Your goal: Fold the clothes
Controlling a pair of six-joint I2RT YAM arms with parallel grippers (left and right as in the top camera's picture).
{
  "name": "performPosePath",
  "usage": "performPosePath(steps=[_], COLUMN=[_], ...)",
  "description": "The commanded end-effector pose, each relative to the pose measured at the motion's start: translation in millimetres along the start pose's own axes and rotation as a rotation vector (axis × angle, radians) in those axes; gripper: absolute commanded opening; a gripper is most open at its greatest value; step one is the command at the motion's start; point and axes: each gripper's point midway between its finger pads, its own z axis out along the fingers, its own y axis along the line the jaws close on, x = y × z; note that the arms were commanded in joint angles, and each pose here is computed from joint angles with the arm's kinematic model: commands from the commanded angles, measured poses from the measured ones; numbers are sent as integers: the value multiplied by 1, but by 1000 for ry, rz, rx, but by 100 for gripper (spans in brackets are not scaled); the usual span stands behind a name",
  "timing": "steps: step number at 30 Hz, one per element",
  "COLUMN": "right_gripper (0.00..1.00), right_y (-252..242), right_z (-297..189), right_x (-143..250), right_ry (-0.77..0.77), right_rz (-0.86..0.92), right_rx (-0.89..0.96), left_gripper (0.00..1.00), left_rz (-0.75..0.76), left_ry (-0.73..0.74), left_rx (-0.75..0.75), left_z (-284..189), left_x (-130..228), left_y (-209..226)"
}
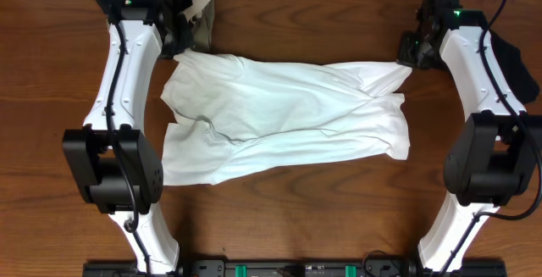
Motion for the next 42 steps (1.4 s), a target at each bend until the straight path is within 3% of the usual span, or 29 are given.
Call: performPosePath(steps=[1,2,5,11,17,21,31,42], right_gripper=[1,2,31,37,58,67,64,62], right_y=[-8,-8,-11,13,35,49,48,39], right_z=[-18,-18,-15,-16,-17,-4,56,89], right_x=[-10,-9,-4,-4,-19,-24,-17,-11], right_ry=[-44,-37,-14,-11,-71,-91,-42,-12], right_rz=[32,31,18,-14,-43,-95,-107,-75], right_rx=[7,9,21,-107,-200,-219,-175,-121], left_gripper=[6,6,6,6,6,6,6,6], left_rz=[-37,-37,-37,-30,-26,-26,-26,-26], left_ry=[2,3,1,9,32,36,34,38], left_rx=[44,47,48,47,40,39,39,45], left_z=[-11,-12,-12,-8,4,6,6,6], left_x=[1,1,1,3,7,7,7,8], left_y=[-6,-6,-6,-9,-10,-10,-10,-12])
